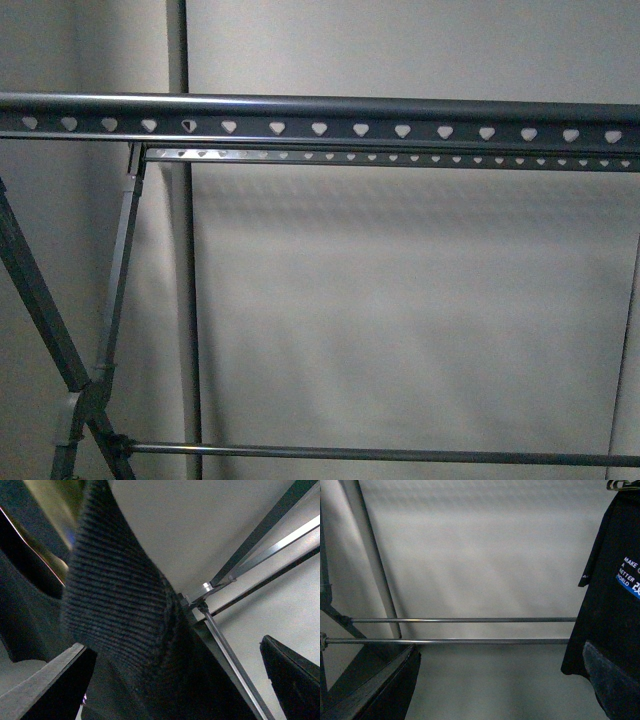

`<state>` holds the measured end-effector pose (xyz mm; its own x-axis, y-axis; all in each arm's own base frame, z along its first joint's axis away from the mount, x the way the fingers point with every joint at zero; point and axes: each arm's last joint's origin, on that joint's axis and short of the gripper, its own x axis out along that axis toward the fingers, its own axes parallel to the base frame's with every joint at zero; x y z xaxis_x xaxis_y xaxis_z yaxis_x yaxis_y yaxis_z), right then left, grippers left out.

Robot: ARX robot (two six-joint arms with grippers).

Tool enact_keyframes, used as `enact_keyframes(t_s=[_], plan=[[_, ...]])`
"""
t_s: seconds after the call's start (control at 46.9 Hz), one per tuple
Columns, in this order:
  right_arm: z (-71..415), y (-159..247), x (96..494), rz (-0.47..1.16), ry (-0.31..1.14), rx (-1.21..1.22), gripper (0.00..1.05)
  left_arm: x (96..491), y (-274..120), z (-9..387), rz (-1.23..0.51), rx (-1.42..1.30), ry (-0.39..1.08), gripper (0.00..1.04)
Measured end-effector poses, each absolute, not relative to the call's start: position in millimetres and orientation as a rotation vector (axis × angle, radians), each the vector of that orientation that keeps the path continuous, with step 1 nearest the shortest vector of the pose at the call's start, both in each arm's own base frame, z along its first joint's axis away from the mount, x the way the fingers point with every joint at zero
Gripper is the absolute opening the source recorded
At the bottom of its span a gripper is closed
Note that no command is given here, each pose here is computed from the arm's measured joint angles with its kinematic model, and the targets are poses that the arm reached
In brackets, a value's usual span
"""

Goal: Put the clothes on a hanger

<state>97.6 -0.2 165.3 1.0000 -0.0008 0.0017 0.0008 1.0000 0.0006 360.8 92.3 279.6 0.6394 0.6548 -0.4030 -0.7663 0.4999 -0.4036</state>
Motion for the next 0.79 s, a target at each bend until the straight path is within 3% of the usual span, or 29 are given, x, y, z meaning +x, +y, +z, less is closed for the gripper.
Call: enact_keyframes(t_s=[0.064, 0.32, 0.47, 0.683, 0.79], plan=[[165.3, -0.2, 97.6, -0.001, -0.002, 0.001, 0.97, 364.9, 93.5, 279.2, 0.869, -0.589, 0.228, 0.95], [165.3, -0.2, 97.6, -0.001, -0.002, 0.000, 0.97, 357.1, 86.3, 266.1, 0.680, -0.570, 0.353, 0.45], [165.3, -0.2, 97.6, -0.001, -0.002, 0.000, 0.97, 333.0, 73.9, 256.1, 0.540, -0.563, 0.434, 0.27], [165.3, -0.2, 97.6, -0.001, -0.002, 0.001, 0.97, 293.0, 45.3, 253.4, 0.204, -0.453, 0.537, 0.16], [165.3, -0.2, 97.6, -0.001, -0.002, 0.000, 0.97, 259.4, 18.6, 258.8, -0.156, -0.234, 0.588, 0.13]])
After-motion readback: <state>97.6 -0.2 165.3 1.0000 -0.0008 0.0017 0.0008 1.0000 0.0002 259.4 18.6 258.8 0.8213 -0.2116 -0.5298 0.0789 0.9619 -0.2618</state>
